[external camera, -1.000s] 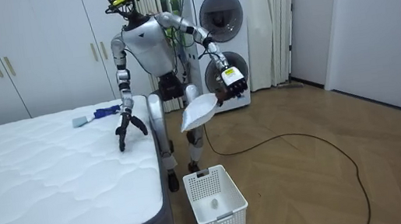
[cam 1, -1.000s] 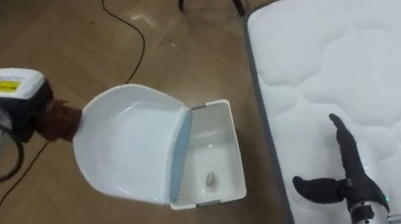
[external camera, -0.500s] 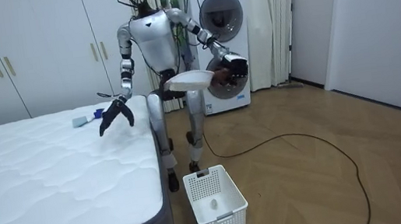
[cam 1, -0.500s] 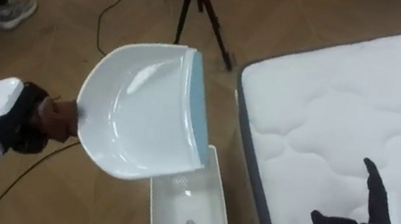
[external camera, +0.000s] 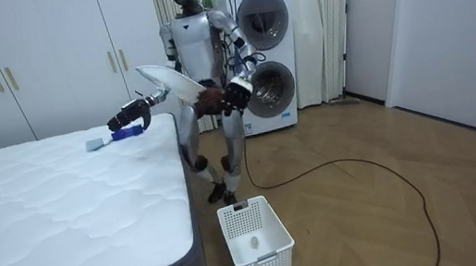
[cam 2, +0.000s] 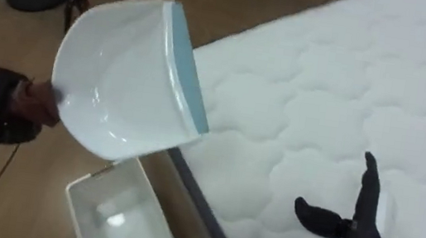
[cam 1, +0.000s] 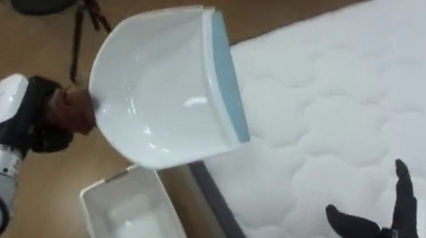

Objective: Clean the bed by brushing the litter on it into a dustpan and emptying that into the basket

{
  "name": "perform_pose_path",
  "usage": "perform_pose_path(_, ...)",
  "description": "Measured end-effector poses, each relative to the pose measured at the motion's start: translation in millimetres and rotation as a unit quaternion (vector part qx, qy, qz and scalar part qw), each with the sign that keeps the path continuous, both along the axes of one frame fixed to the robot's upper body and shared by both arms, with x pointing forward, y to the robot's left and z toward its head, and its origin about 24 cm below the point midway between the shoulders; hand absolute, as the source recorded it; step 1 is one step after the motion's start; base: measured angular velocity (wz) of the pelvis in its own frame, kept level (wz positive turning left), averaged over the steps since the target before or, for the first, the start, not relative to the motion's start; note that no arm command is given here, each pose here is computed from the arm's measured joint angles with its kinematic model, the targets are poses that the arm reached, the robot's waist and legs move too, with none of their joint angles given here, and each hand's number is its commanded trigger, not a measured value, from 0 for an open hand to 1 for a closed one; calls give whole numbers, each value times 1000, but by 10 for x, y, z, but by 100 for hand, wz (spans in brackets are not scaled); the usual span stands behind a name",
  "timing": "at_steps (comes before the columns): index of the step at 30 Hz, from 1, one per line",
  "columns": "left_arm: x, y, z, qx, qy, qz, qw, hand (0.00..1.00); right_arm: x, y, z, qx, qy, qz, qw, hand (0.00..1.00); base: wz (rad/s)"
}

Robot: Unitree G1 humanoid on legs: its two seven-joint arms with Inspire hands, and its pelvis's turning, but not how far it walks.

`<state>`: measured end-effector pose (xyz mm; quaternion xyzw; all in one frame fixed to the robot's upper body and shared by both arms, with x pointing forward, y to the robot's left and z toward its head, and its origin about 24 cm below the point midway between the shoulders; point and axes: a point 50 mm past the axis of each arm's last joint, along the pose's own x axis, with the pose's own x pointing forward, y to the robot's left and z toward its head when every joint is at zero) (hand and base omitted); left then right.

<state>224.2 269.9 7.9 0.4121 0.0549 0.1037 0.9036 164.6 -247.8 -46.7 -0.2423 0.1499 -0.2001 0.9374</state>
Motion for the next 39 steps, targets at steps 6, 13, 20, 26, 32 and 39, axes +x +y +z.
perform_pose_path(6, -39, -107, -61, -62, -9, 18, 998, 100, 85, 128, 1, 35, -6, 33, 999, 0, -153)
perform_pose_path(13, -111, -328, -228, -131, 15, 7, 991, 100, 65, 110, -5, 33, 2, 44, 998, 0, -77)
perform_pose_path(20, -590, -352, -611, -232, 102, 53, 966, 100, 91, 121, 3, 30, 10, 72, 997, 0, -93)
perform_pose_path(26, -606, -425, -637, -248, 108, 46, 962, 0, 127, 203, 50, 40, -6, 84, 996, 0, -58)
perform_pose_path(32, -612, -448, -653, -264, 112, 43, 957, 0, 113, 214, 24, 24, 1, 94, 995, 0, -34)
perform_pose_path(39, -673, -442, -761, -328, 124, 75, 933, 0, 17, 201, -155, 17, 65, 92, 994, 0, -21)
